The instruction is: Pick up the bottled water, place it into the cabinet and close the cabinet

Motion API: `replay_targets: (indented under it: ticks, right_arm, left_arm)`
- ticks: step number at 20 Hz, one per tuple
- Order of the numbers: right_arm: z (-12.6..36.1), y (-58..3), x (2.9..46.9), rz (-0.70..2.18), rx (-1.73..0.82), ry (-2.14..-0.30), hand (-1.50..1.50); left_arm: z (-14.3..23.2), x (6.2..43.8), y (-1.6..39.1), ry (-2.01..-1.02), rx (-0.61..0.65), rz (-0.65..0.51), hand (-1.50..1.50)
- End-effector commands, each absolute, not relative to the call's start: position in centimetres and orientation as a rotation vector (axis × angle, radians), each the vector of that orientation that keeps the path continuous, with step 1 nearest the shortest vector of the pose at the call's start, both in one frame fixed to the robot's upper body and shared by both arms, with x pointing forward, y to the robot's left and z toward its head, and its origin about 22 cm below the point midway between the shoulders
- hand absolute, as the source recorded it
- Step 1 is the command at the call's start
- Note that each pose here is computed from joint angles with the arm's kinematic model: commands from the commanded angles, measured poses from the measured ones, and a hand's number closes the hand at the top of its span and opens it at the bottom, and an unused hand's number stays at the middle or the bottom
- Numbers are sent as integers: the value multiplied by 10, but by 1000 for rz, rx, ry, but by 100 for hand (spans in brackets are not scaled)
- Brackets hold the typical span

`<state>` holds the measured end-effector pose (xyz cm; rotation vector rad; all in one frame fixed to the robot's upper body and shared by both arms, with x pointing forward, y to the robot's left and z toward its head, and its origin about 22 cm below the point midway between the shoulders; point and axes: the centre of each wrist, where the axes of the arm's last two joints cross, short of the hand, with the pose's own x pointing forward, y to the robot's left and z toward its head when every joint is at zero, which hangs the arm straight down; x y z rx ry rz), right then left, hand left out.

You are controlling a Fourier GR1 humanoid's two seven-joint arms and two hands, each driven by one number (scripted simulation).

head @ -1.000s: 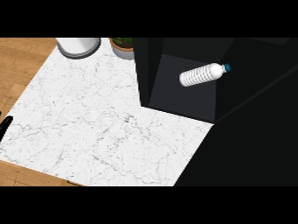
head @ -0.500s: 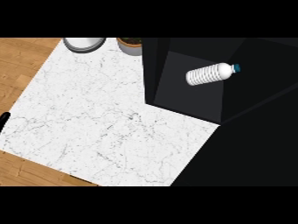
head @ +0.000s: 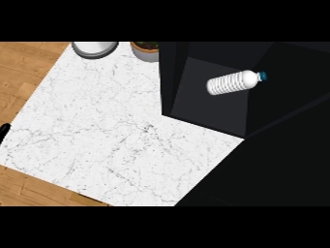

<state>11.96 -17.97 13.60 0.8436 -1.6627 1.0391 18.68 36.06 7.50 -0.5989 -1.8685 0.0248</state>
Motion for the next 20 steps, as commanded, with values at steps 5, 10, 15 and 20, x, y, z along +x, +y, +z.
replay_targets:
  ticks: [5,10,15,20]
  right_arm:
    - [137,-164,161,1093,638,-1606,150]
    - [137,-151,192,1060,590,-1577,150]
    - [140,-129,228,1019,556,-1526,150]
    - [154,-97,270,893,491,-1519,150]
  left_arm:
    - [74,189,364,-1861,-593,33,-150]
    - [70,189,366,-1853,-589,44,-150]
    - [71,192,368,-1854,-586,50,-150]
    - [64,187,370,-1838,-577,71,-150]
